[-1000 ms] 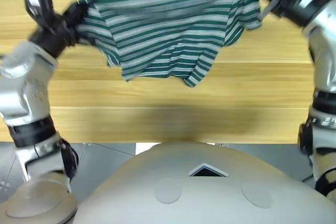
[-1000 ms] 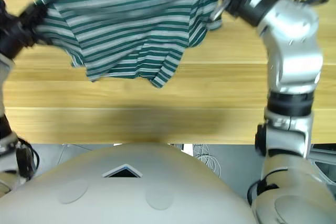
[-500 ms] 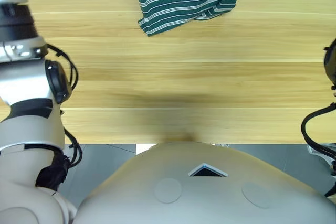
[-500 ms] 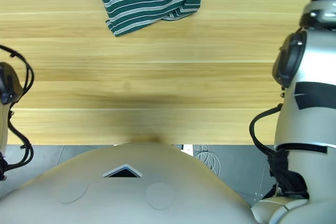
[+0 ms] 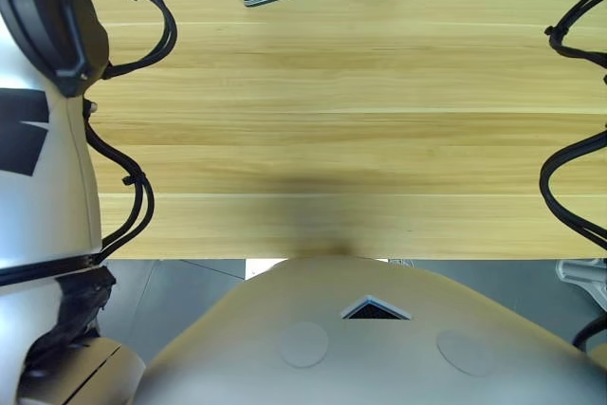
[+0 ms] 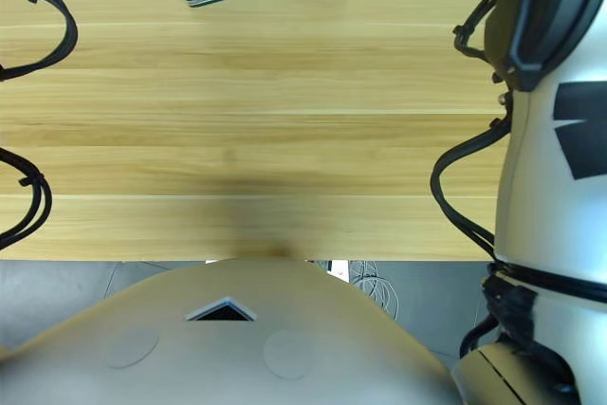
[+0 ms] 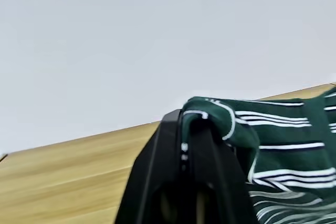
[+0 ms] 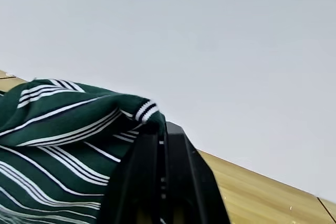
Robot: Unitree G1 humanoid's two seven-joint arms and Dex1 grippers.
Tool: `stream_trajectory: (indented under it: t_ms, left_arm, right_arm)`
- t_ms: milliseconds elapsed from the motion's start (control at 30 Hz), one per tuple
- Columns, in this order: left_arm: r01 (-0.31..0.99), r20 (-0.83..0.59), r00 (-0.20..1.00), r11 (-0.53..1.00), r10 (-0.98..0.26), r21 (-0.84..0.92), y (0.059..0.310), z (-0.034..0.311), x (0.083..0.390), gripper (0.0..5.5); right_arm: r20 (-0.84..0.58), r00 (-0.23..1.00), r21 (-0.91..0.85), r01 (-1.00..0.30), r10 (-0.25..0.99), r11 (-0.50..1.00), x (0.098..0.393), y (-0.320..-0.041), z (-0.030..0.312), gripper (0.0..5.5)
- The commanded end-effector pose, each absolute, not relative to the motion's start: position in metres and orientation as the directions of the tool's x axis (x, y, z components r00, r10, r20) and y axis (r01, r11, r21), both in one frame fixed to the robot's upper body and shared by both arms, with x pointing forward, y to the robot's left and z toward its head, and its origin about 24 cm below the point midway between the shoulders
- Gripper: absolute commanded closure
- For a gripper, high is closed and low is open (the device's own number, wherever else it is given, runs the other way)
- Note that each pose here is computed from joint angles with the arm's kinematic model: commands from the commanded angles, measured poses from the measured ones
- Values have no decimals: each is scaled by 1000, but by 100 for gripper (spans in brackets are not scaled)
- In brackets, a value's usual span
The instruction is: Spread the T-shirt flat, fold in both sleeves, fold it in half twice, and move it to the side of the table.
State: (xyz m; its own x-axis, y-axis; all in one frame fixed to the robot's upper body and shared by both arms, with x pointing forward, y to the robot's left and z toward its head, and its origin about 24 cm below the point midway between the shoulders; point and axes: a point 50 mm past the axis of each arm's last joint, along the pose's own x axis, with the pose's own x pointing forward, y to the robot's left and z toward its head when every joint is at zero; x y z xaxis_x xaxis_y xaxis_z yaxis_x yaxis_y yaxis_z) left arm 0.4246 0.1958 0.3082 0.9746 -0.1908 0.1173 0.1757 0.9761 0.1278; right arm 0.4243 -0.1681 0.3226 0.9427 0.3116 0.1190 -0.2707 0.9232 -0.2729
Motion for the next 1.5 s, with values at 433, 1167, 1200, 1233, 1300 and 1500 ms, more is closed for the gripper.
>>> stream_trajectory:
  t_ms: [433,1167,1200,1233,1300,1500]
  left_arm:
    - [242,62,963,945,-261,220,184,297,427,549]
    - [540,91,813,802,-576,254,197,253,366,549]
    - [519,129,819,817,-560,251,198,264,367,549]
    - [490,174,826,836,-536,248,200,277,370,549]
    - [434,264,833,870,-487,234,204,306,371,549]
    - [347,447,780,898,-437,272,214,374,342,549]
  right_arm:
    - [12,948,-212,-309,318,927,428,-184,274,550]
    - [113,742,-345,-595,661,726,391,-237,280,550]
    - [148,739,-357,-580,657,732,391,-233,292,550]
    - [187,731,-377,-563,656,735,391,-228,306,550]
    - [245,706,-417,-542,664,730,388,-218,332,550]
    - [346,633,-538,-471,693,699,367,-202,392,550]
